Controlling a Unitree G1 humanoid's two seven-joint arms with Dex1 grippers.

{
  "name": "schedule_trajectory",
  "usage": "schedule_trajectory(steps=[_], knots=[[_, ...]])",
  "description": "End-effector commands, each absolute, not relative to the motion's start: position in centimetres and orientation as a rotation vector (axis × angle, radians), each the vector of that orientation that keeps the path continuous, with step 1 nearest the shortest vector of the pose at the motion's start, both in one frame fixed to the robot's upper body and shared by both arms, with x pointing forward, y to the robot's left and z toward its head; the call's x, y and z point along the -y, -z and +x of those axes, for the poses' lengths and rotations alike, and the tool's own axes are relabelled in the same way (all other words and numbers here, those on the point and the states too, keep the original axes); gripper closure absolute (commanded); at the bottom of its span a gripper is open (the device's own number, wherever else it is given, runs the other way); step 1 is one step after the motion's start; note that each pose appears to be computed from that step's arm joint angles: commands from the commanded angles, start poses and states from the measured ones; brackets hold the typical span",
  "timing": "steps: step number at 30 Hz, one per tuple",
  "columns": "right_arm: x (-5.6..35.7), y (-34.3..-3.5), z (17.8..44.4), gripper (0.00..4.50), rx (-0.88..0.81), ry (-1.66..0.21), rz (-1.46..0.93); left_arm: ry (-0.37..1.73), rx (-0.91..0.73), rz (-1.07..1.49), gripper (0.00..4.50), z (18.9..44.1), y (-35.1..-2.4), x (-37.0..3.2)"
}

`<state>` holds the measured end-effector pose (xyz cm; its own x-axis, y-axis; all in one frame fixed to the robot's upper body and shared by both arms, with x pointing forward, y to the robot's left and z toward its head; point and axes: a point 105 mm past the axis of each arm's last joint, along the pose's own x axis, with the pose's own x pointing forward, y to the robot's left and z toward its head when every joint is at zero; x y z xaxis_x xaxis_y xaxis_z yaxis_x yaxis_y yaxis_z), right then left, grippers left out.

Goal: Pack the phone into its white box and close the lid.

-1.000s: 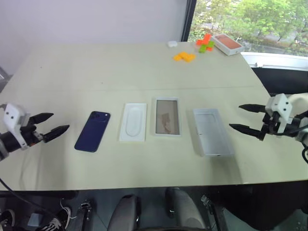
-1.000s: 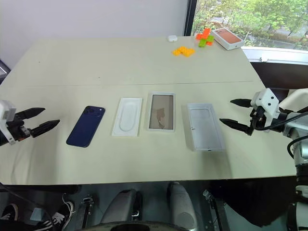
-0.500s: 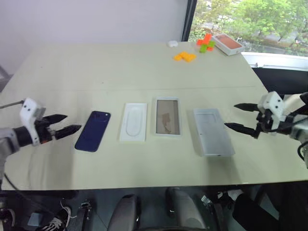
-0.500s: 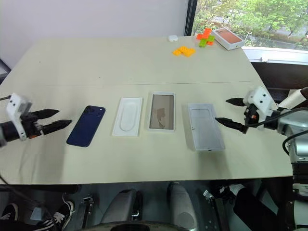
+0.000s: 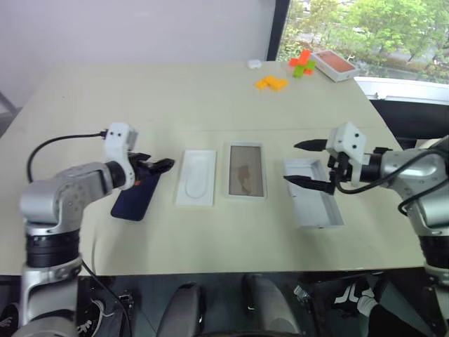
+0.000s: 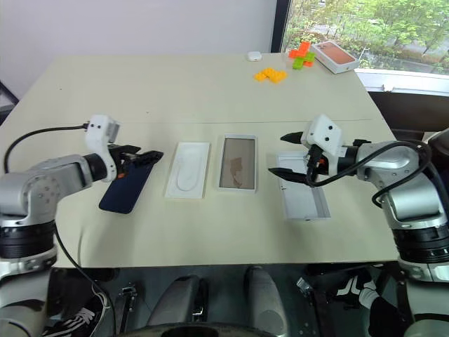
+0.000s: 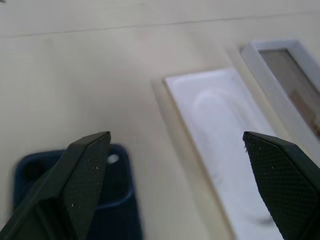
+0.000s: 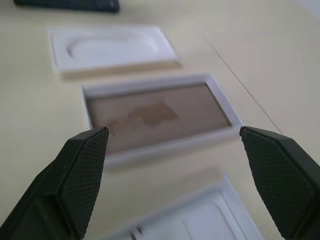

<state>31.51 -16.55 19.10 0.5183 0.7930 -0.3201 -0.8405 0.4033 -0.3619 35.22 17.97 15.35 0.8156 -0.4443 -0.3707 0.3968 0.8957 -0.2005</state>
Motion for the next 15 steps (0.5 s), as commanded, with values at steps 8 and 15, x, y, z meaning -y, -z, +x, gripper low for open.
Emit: schedule_trajectory(steps=[8,15], knots=[[14.8,-20.7,32.6,0.1,0.006,-1.005,-0.505,0.414,-0.499,-0.269,0.0,35.5,-13.7,-15.8],[15.4,-20.7,32.8,0.1,0.003,-0.992,-0.522,0.365,-0.546,-0.32,0.0,35.4,-12.2,-16.4]])
